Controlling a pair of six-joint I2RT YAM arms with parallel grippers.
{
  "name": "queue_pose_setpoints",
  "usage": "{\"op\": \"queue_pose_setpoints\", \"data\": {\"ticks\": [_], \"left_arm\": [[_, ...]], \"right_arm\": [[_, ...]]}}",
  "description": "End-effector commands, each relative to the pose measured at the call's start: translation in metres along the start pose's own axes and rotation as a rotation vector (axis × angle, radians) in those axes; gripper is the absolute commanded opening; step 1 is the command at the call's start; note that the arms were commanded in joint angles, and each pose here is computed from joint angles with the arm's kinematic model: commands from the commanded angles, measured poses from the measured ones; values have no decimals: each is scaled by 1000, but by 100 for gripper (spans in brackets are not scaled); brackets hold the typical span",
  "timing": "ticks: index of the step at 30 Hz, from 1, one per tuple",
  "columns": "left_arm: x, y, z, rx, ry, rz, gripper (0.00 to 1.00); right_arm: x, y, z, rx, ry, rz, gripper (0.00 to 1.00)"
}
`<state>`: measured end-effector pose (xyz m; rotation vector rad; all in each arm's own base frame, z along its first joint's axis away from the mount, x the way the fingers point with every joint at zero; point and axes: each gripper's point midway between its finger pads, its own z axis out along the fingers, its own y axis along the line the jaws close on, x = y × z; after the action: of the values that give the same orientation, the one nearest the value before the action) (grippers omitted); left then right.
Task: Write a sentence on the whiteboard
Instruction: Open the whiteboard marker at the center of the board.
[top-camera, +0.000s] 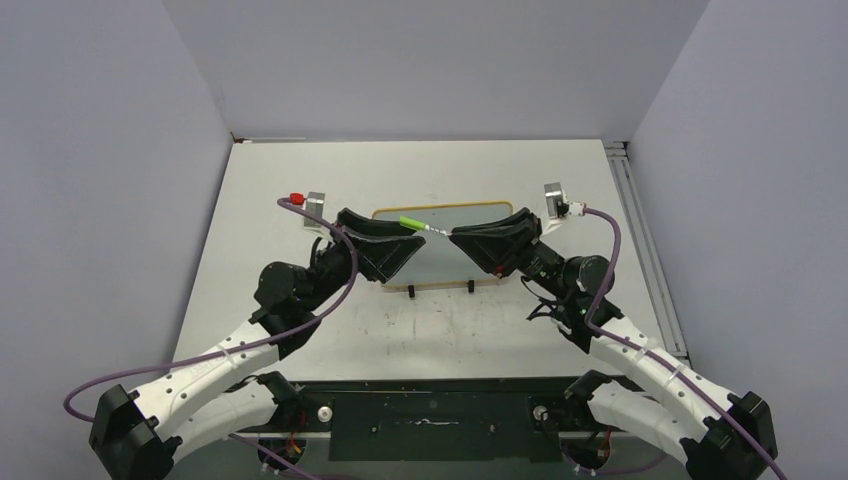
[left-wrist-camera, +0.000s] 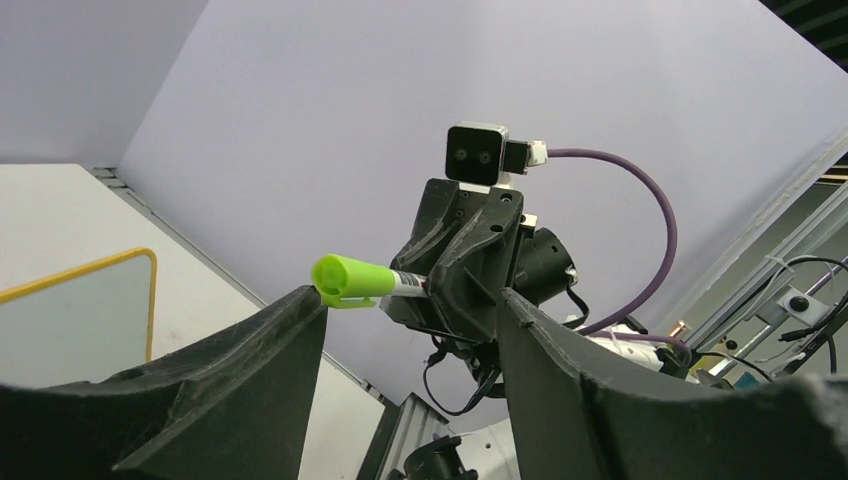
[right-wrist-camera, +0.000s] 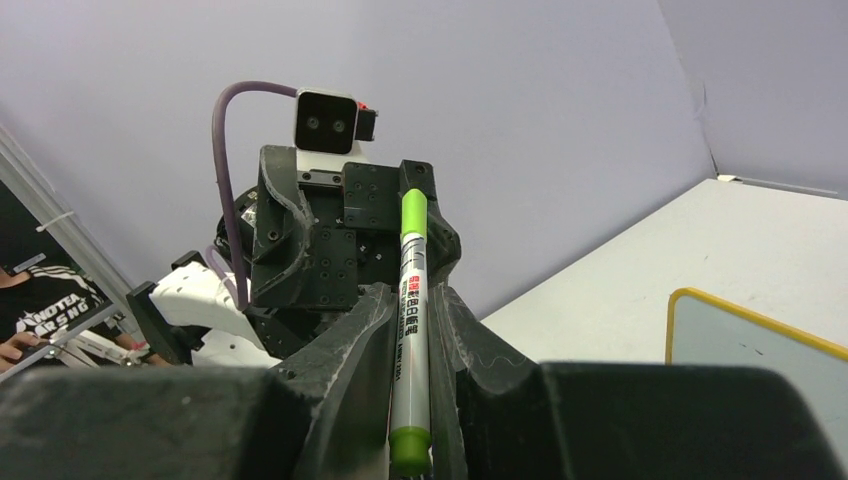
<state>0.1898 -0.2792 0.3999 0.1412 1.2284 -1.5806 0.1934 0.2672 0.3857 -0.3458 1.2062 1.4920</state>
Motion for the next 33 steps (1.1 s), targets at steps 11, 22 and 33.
{"op": "queue_pose_setpoints", "data": {"ticks": [11, 22, 33], "left_arm": [[-29, -13, 6, 33, -121, 1, 36], [-32, -13, 5, 31, -142, 0, 0], [-48, -17, -3, 58, -200, 0, 0]], "right_arm": [[-6, 26, 3, -112, -3, -29, 5], [-5, 21, 2, -89, -19, -14, 5], [-9, 22, 0, -90, -49, -9, 5]]}}
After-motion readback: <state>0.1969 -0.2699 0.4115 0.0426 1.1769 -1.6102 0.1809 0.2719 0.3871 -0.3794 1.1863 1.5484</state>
